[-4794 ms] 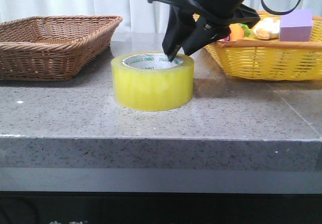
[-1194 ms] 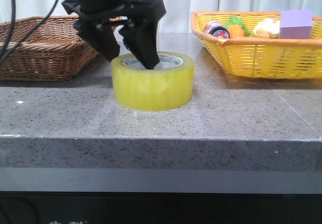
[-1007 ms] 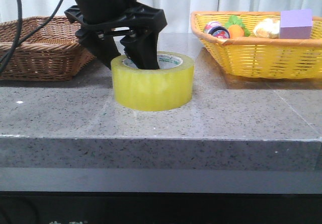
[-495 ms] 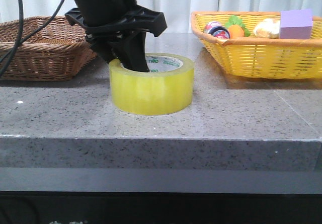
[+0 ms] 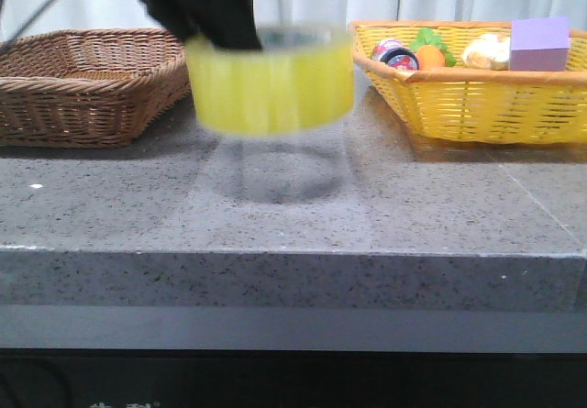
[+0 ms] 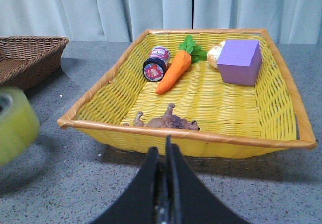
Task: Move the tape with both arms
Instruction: 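Lift the tape roll with the left gripper toward the wicker basket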
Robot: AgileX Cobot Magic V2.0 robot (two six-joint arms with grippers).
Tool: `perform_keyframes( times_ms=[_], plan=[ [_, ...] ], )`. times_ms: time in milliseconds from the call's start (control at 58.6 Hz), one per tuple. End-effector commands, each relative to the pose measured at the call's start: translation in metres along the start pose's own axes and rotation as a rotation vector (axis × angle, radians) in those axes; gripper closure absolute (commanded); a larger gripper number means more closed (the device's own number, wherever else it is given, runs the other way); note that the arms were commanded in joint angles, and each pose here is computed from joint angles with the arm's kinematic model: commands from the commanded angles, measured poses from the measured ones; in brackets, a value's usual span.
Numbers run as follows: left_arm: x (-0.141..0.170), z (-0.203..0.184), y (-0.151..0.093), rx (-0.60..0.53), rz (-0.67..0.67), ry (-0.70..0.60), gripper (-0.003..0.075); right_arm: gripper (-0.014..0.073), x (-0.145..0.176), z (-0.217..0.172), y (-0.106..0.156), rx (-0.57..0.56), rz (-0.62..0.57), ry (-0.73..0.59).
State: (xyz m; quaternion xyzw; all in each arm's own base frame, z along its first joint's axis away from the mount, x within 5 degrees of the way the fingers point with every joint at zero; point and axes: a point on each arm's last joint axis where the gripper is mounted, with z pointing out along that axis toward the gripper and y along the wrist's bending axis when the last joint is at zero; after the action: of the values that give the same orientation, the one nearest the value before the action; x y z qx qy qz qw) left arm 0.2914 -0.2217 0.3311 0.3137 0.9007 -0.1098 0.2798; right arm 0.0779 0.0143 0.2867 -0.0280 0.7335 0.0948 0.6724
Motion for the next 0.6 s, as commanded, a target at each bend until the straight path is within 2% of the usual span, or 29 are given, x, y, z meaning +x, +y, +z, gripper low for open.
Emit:
perform_keyframes(
  times_ms=[0, 171, 239, 409, 580],
  plan=[
    [-0.019, -0.062, 0.001, -0.003, -0.012, -0.231, 0.0626, 0.0663, -0.016, -0.001, 0.0, 0.007, -0.016, -0.106],
    [-0.02, -0.094, 0.031, -0.071, -0.081, -0.324, 0.0626, 0.0663, -0.016, -0.001, 0.0, 0.007, -0.016, -0.106],
    [-0.019, -0.103, 0.05, -0.114, -0.122, -0.349, 0.0626, 0.0663, -0.016, -0.001, 0.0, 0.007, -0.016, -0.106],
    [-0.006, -0.119, 0.115, -0.267, -0.265, -0.383, 0.0626, 0.0663, -0.016, -0.001, 0.0, 0.007, -0.016, -0.106],
    [0.005, -0.112, 0.157, -0.349, -0.355, -0.359, 0.0624, 0.0663, -0.016, -0.001, 0.0, 0.007, -0.016, -0.106]
  ],
)
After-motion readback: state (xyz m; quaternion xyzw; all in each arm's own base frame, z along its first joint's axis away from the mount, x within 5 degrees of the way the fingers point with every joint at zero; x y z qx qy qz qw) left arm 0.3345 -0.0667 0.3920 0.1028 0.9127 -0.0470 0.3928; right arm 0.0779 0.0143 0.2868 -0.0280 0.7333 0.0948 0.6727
